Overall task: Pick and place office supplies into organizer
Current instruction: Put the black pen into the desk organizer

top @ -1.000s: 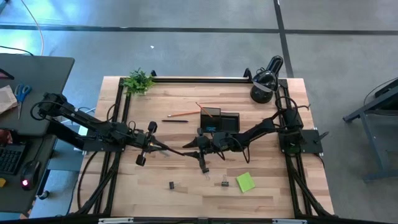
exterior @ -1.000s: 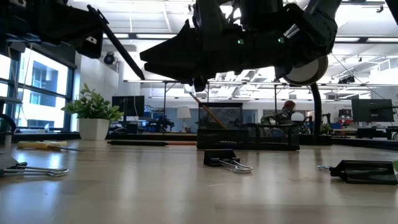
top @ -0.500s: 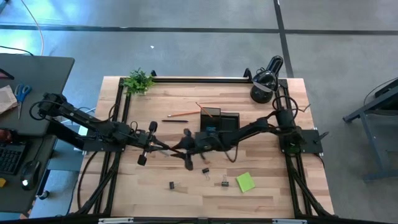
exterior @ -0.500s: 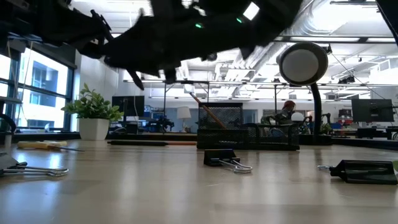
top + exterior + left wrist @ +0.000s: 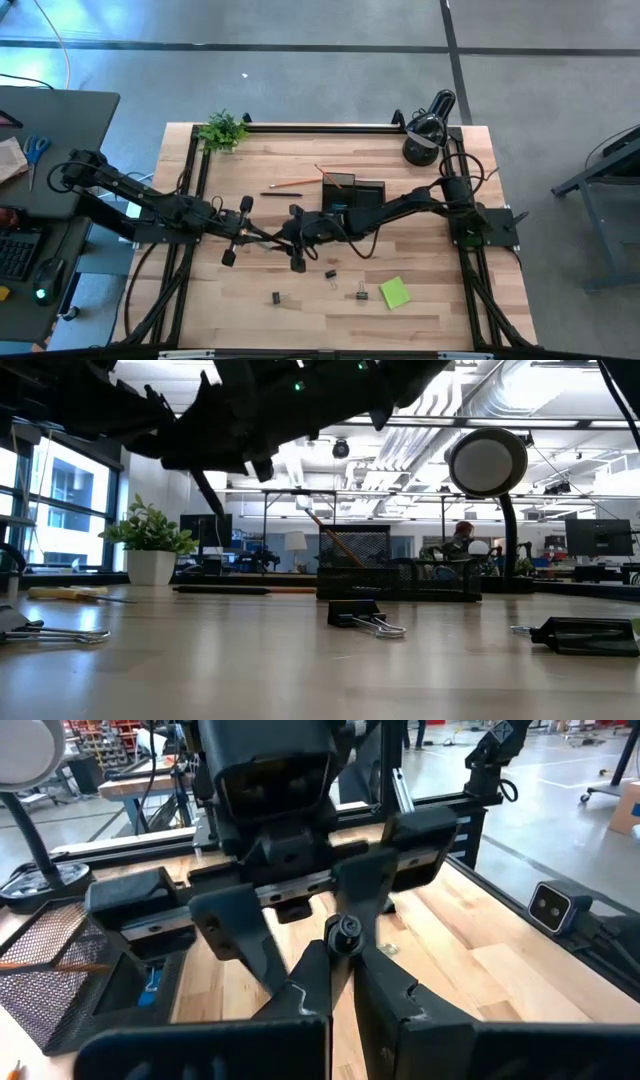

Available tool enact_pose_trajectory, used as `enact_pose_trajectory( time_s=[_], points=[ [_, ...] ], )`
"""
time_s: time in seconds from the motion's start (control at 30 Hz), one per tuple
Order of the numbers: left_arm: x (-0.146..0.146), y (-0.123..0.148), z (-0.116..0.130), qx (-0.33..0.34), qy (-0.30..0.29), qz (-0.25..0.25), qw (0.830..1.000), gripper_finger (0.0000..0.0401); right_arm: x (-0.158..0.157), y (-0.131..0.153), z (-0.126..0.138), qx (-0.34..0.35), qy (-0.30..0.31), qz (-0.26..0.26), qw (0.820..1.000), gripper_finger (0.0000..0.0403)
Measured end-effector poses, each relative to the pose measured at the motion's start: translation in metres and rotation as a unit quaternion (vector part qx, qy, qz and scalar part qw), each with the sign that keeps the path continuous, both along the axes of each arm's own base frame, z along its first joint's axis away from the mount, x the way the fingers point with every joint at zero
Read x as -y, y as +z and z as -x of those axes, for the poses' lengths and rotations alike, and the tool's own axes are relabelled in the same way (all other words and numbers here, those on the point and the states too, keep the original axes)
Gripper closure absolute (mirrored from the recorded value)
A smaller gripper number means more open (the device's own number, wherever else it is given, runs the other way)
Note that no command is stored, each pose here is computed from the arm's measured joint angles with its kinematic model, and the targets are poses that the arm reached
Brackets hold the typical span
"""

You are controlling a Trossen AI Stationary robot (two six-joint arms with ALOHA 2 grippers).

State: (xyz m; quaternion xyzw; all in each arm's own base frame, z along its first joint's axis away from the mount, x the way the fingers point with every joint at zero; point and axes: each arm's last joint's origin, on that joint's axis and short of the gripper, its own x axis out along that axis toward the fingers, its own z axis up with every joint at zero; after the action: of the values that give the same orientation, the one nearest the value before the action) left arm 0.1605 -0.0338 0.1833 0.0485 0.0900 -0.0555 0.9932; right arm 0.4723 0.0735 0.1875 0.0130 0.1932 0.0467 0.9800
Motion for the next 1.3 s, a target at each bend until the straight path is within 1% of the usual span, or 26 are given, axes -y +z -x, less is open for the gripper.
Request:
enact_pose_trajectory(
  time_s=[0.07, 0.13, 0.2, 0.23, 0.27, 0.37, 0.43, 0.57, 0.73, 0.87, 0.97, 1.1, 1.17, 1.23, 1.3],
  points=[
    [0.0, 0.0, 0.0, 0.0, 0.0, 0.0, 1.0, 0.0401, 0.0, -0.001, 0.0, -0.002, -0.002, 0.013, 1.0, 0.0299],
    [0.0, 0.0, 0.0, 0.0, 0.002, -0.002, 1.0, 0.0401, 0.0, -0.001, 0.0, -0.001, 0.002, 0.024, 1.0, 0.0328],
    [0.0, 0.0, 0.0, -0.001, 0.002, -0.002, 1.0, 0.0401, 0.0, -0.001, 0.0, -0.001, 0.005, 0.031, 1.0, 0.0367],
    [0.0, 0.0, 0.0, -0.001, 0.002, -0.004, 1.0, 0.0401, 0.0, -0.001, 0.0, 0.0, 0.004, 0.033, 0.999, 0.0381],
    [0.0, 0.0, 0.0, -0.001, 0.001, -0.007, 1.0, 0.0401, 0.0, -0.001, 0.0, 0.0, 0.006, 0.035, 0.999, 0.0386],
    [0.0, -0.001, 0.0, -0.003, 0.001, -0.008, 1.0, 0.0397, 0.0, -0.001, 0.0, -0.001, 0.006, 0.034, 0.999, 0.0373],
    [0.0, 0.0, 0.0, -0.002, 0.006, -0.007, 1.0, 0.0383, 0.001, -0.001, 0.0, 0.0, 0.003, 0.036, 0.999, 0.0366],
    [-0.002, 0.0, 0.0, 0.0, 0.031, -0.005, 1.0, 0.0332, 0.001, 0.0, 0.0, 0.005, -0.035, 0.059, 0.998, 0.0387],
    [-0.004, -0.001, 0.001, -0.005, 0.065, -0.01, 0.998, 0.0268, -0.003, 0.002, 0.001, 0.014, -0.095, 0.096, 0.991, 0.0378],
    [-0.005, 0.002, 0.004, 0.004, 0.077, -0.004, 0.997, 0.0236, -0.003, -0.002, 0.003, -0.007, -0.116, 0.112, 0.987, 0.0388],
    [-0.007, 0.005, 0.01, 0.005, 0.08, -0.001, 0.997, 0.0224, -0.001, 0.001, 0.007, -0.023, -0.141, 0.129, 0.981, 0.0388],
    [-0.011, 0.009, 0.021, 0.01, 0.108, 0.008, 0.994, 0.0218, 0.001, 0.028, 0.019, -0.024, -0.179, 0.148, 0.972, 0.0383],
    [-0.013, 0.011, 0.026, 0.014, 0.119, 0.015, 0.993, 0.0218, 0.003, 0.038, 0.025, -0.029, -0.204, 0.164, 0.965, 0.0383],
    [-0.014, 0.014, 0.03, 0.024, 0.122, 0.024, 0.992, 0.0218, 0.008, 0.042, 0.033, -0.015, -0.212, 0.168, 0.963, 0.0387],
    [-0.014, 0.016, 0.033, 0.031, 0.116, 0.034, 0.992, 0.0218, 0.016, 0.043, 0.043, 0.018, -0.212, 0.15, 0.965, 0.0387]
  ],
)
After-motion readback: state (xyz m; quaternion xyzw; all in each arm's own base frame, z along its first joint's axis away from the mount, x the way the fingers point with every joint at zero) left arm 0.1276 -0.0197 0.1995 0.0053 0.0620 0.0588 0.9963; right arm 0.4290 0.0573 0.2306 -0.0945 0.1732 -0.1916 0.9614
